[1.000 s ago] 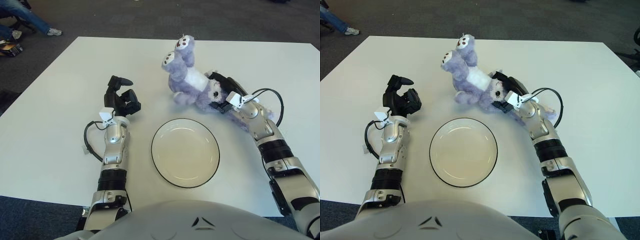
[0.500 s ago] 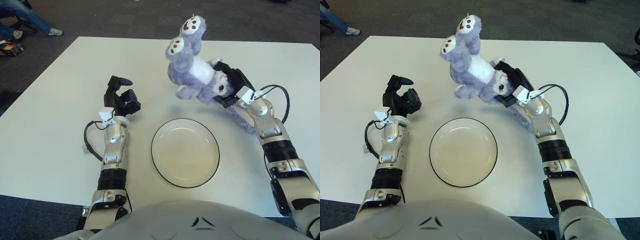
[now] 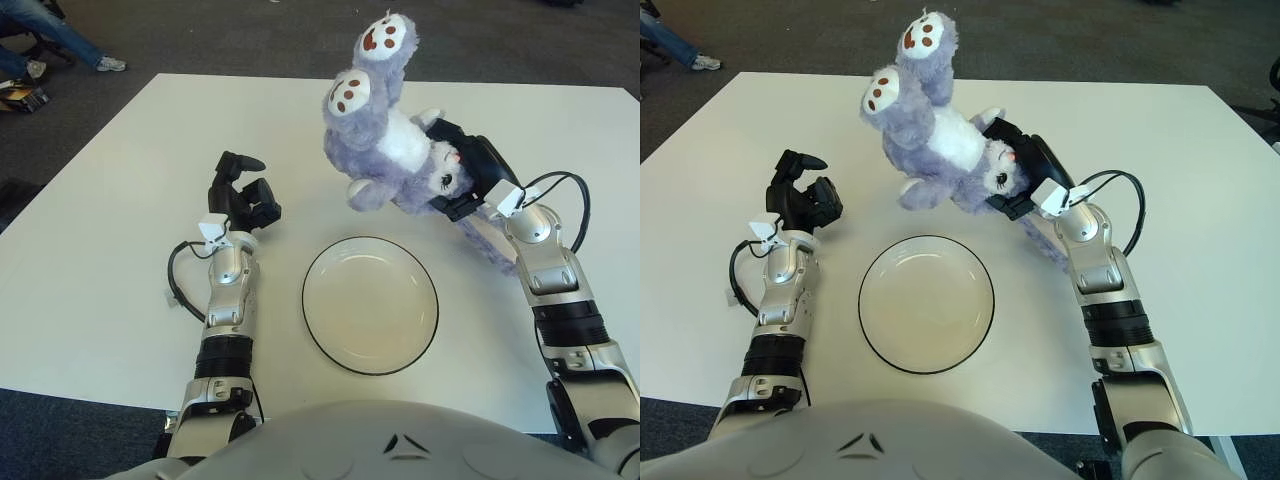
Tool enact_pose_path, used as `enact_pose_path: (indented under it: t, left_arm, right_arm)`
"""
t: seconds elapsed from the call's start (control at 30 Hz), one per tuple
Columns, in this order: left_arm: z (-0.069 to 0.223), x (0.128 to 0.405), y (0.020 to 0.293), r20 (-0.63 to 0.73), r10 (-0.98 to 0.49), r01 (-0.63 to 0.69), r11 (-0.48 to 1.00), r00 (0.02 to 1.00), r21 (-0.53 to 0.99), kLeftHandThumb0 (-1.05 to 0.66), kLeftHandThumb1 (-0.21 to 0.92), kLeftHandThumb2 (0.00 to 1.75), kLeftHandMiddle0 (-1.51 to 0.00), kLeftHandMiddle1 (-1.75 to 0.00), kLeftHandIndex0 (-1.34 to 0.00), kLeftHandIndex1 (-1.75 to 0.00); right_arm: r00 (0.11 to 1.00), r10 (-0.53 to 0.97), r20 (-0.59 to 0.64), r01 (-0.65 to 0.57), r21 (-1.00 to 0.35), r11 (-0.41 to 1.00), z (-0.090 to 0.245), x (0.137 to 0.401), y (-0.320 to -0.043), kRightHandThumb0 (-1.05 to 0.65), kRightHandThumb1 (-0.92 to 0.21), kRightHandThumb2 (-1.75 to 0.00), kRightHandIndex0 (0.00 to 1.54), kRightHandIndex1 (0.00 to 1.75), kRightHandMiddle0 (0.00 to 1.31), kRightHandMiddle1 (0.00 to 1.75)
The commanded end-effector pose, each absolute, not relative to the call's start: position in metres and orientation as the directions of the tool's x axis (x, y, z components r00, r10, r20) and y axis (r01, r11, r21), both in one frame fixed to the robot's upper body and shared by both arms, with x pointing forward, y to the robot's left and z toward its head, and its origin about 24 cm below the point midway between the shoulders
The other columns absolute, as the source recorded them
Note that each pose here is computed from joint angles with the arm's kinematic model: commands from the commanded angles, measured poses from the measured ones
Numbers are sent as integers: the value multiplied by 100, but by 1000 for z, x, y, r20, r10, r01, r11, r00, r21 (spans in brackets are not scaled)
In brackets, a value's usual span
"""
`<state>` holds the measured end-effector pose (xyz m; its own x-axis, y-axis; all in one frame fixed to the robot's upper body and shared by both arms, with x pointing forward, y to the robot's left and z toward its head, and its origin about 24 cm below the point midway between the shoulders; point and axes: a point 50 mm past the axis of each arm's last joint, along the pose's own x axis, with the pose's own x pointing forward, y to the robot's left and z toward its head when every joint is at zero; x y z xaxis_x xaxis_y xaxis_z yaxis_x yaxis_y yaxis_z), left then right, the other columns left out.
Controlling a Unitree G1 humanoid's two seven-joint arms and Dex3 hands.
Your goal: Put the doll into the plate.
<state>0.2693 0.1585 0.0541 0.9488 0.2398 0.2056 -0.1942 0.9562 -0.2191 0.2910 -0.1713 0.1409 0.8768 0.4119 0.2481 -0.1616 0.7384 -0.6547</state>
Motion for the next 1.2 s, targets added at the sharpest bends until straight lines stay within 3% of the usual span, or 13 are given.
enact_pose_path:
  t: [0.0, 0.57, 1.17]
  left_arm:
    - [19, 253, 160, 70, 258, -241, 950, 963, -199, -46, 37, 125, -129, -175, -57, -175]
    - [18, 255, 161, 71, 259, -241, 950, 963, -199, -46, 38, 124, -129, -175, -56, -175]
    - [18, 257, 160, 87, 244, -225, 956, 966, -189, -46, 37, 125, -128, -175, -57, -175]
  right_arm:
    - [873, 411, 261, -155, -652, 742, 149, 283, -177, 53, -16, -151, 74, 175, 98, 175]
    - [858, 473, 202, -256, -629, 734, 144, 261, -189, 54, -14, -153, 75, 175, 99, 175]
    - [821, 571, 15, -410, -680, 608, 146, 244, -194, 55, -13, -154, 76, 175, 98, 175]
